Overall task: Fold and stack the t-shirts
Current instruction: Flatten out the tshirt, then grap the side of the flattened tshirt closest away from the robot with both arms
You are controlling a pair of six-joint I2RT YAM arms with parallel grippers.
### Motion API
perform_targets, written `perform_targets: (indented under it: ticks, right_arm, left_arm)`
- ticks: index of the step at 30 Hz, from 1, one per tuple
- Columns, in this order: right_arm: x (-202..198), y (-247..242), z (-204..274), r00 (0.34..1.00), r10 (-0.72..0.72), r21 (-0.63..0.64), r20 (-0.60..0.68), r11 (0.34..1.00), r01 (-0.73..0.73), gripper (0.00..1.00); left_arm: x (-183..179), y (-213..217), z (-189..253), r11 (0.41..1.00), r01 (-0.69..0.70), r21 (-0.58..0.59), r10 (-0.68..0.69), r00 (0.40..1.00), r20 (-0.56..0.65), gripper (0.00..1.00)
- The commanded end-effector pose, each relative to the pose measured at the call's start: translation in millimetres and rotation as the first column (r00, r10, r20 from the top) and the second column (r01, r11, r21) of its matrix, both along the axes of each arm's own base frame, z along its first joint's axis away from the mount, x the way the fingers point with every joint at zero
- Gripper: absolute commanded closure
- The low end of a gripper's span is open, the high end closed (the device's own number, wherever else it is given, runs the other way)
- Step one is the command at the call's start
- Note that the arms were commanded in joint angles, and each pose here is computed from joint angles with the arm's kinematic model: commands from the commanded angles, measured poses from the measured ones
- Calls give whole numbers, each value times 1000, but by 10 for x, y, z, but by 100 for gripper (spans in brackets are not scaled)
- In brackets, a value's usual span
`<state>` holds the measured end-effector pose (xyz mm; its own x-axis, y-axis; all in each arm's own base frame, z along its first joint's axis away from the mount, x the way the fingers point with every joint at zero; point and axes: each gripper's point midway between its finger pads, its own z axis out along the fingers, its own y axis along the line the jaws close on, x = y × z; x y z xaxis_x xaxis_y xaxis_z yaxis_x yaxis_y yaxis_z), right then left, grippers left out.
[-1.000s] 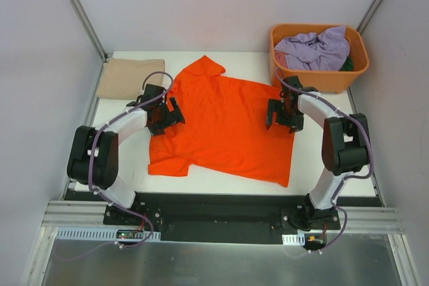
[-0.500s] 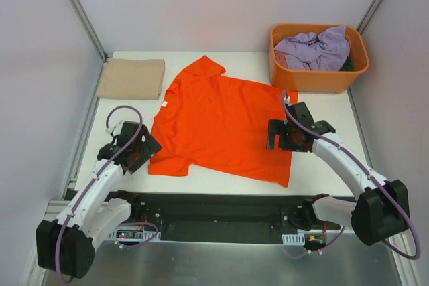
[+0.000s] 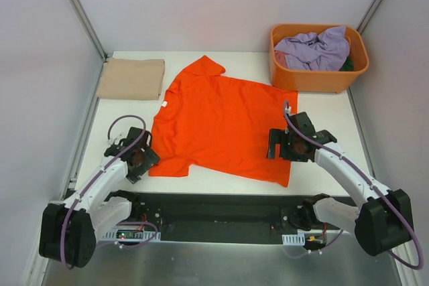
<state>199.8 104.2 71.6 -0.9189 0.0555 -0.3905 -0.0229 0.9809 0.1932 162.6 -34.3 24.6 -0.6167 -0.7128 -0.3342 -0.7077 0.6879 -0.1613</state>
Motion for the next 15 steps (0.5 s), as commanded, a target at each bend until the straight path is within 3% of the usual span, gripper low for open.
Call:
perform_targets:
  ticks: [1, 8, 12, 15]
  right_arm:
    - [-38, 10, -1, 1000, -9, 11, -1, 1000, 9, 4]
    - [-76, -29, -18, 1000, -21, -1, -2, 1000, 21, 4]
    - [-86, -47, -38, 1000, -28, -7, -6, 1000, 28, 4]
    - [-107, -48, -57, 1000, -28, -6, -12, 1000, 28, 4]
  left_arm:
    - [28, 13, -13, 1000, -12, 7, 12, 1000, -16, 25]
    - [-44, -138, 6, 996, 25, -86, -24, 1000, 11, 38]
    - [-21, -93, 42, 997, 19, -70, -14, 998, 61, 48]
    - [-13, -67, 36, 998, 22, -53, -18, 998, 60, 50]
